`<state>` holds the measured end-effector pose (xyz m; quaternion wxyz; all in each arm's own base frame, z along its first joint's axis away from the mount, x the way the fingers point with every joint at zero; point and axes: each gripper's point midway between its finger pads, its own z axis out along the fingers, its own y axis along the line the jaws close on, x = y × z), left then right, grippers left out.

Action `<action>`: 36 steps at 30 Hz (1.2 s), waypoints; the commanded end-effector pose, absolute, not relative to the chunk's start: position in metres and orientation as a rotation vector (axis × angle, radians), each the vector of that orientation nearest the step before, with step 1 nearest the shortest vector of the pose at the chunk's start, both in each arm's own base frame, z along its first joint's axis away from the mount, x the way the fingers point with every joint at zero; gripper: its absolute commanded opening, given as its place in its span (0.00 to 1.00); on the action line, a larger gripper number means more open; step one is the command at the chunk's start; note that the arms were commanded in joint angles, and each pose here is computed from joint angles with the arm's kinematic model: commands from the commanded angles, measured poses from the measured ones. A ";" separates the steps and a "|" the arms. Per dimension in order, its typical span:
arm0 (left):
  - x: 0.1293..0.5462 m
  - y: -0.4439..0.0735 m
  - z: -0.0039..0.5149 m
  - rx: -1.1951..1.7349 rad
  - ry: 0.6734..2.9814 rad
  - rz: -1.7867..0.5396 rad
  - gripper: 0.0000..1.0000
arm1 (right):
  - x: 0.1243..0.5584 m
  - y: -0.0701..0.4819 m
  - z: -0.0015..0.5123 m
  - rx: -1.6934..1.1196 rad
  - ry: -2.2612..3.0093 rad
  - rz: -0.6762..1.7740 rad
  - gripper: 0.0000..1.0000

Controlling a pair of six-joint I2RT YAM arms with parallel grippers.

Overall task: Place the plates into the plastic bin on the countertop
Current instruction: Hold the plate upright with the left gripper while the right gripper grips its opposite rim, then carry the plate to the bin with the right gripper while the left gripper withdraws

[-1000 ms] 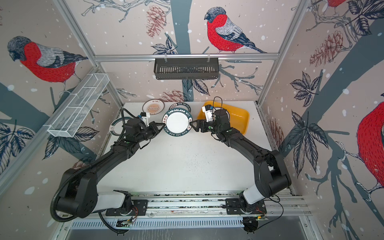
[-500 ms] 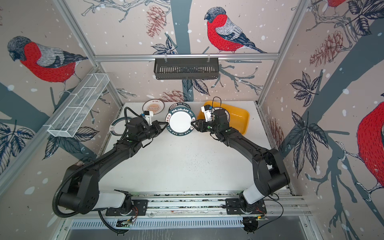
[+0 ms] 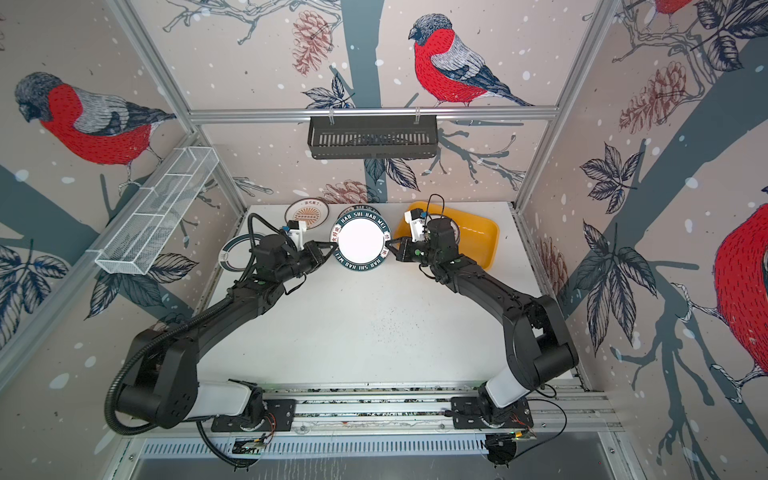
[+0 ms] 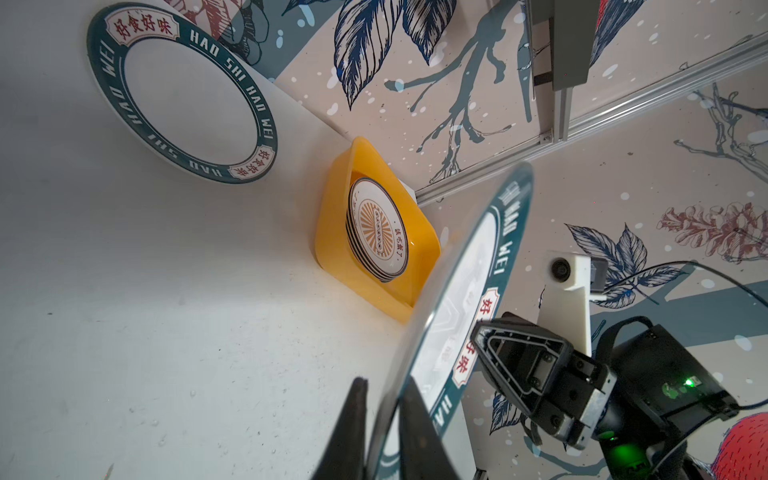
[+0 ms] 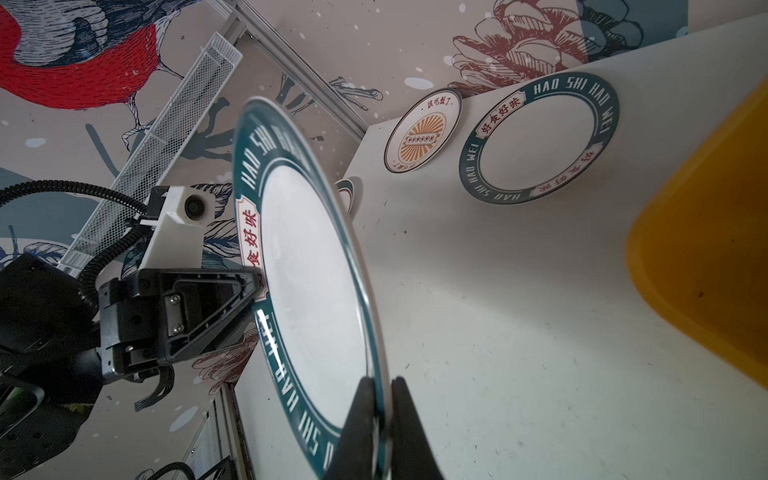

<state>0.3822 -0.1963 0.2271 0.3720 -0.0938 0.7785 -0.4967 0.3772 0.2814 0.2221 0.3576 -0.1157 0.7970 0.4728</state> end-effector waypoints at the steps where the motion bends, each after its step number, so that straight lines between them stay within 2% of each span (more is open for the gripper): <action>1: 0.384 -0.199 0.247 -0.198 1.917 -1.304 0.35 | 0.378 0.282 0.223 -0.314 2.045 1.220 0.07; 5: 0.384 -0.198 0.246 -0.200 1.923 -1.293 0.56 | 0.380 0.280 0.222 -0.297 2.049 1.221 0.05; 12: 0.384 -0.192 0.231 -0.241 1.958 -1.243 0.72 | 0.384 0.272 0.220 -0.258 2.051 1.231 0.04; 22: 0.378 -0.182 0.226 -0.249 1.954 -1.175 0.82 | 0.402 0.236 0.215 -0.134 2.068 1.171 0.03; 29: 0.367 -0.191 0.235 -0.139 1.927 -1.152 0.96 | 0.425 0.190 0.199 0.065 2.109 1.096 0.05; 36: 0.346 -0.229 0.258 0.103 1.857 -1.212 0.96 | 0.447 0.144 0.193 0.210 2.101 1.011 0.05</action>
